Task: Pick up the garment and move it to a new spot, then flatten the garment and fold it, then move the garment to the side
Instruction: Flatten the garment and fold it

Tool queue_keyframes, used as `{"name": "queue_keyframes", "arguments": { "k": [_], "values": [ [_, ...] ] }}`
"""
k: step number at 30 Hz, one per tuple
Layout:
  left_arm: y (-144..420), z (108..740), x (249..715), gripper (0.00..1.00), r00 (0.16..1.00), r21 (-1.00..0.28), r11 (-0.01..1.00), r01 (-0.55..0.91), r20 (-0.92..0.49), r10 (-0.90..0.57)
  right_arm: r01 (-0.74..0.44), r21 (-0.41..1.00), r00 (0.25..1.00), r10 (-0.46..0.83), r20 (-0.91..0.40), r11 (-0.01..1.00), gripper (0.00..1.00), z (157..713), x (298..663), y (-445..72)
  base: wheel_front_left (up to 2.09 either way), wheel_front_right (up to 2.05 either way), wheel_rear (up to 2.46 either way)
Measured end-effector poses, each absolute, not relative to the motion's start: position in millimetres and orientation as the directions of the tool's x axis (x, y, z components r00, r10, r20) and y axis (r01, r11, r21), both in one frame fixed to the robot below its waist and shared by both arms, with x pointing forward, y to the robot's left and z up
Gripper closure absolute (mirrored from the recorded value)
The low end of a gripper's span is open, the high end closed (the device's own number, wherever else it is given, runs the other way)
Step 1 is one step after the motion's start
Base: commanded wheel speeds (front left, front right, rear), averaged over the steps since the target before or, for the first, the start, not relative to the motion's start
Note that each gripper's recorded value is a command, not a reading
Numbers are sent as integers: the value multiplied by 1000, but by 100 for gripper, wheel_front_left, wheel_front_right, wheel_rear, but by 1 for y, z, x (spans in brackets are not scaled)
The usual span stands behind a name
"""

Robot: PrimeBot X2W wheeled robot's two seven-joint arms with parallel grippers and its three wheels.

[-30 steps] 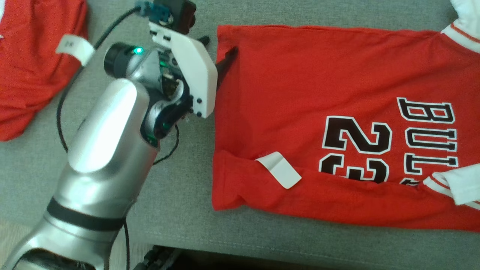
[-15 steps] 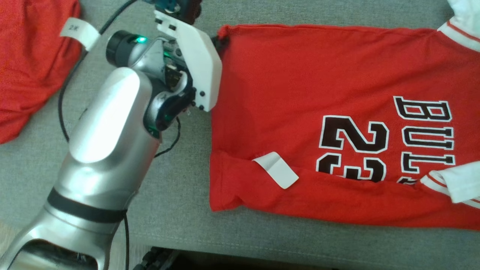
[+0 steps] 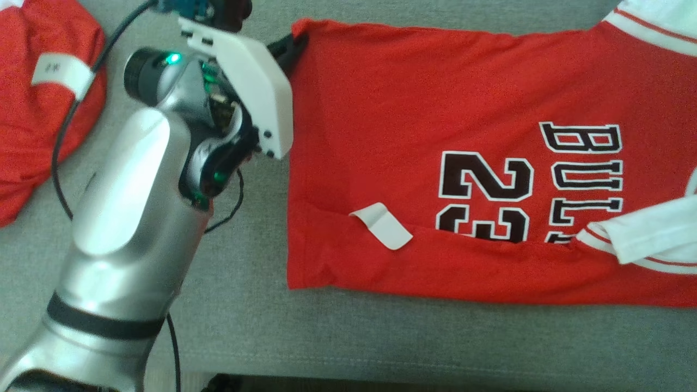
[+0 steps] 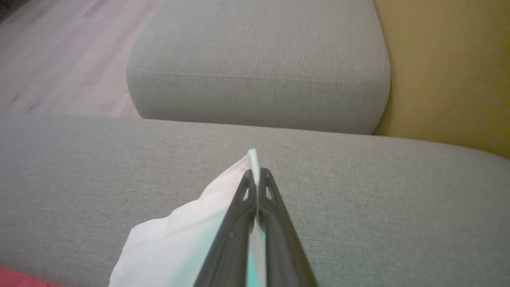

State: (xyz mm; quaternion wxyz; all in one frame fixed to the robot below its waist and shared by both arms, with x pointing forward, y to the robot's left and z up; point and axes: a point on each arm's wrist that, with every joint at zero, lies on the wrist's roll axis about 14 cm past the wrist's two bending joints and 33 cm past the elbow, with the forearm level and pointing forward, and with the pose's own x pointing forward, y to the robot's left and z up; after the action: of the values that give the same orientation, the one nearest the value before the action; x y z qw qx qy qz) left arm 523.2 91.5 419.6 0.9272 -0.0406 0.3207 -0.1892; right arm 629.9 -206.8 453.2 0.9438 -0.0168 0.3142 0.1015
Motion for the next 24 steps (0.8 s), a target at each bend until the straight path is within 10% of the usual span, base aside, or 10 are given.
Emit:
{"name": "queue_keyframes", "arguments": {
  "k": [24],
  "values": [
    [94, 427, 456, 100, 658, -294, 889, 352, -597, -459, -245, 97, 685, 243, -687, 965, 100, 446, 493, -248, 0, 0, 0]
  ]
}}
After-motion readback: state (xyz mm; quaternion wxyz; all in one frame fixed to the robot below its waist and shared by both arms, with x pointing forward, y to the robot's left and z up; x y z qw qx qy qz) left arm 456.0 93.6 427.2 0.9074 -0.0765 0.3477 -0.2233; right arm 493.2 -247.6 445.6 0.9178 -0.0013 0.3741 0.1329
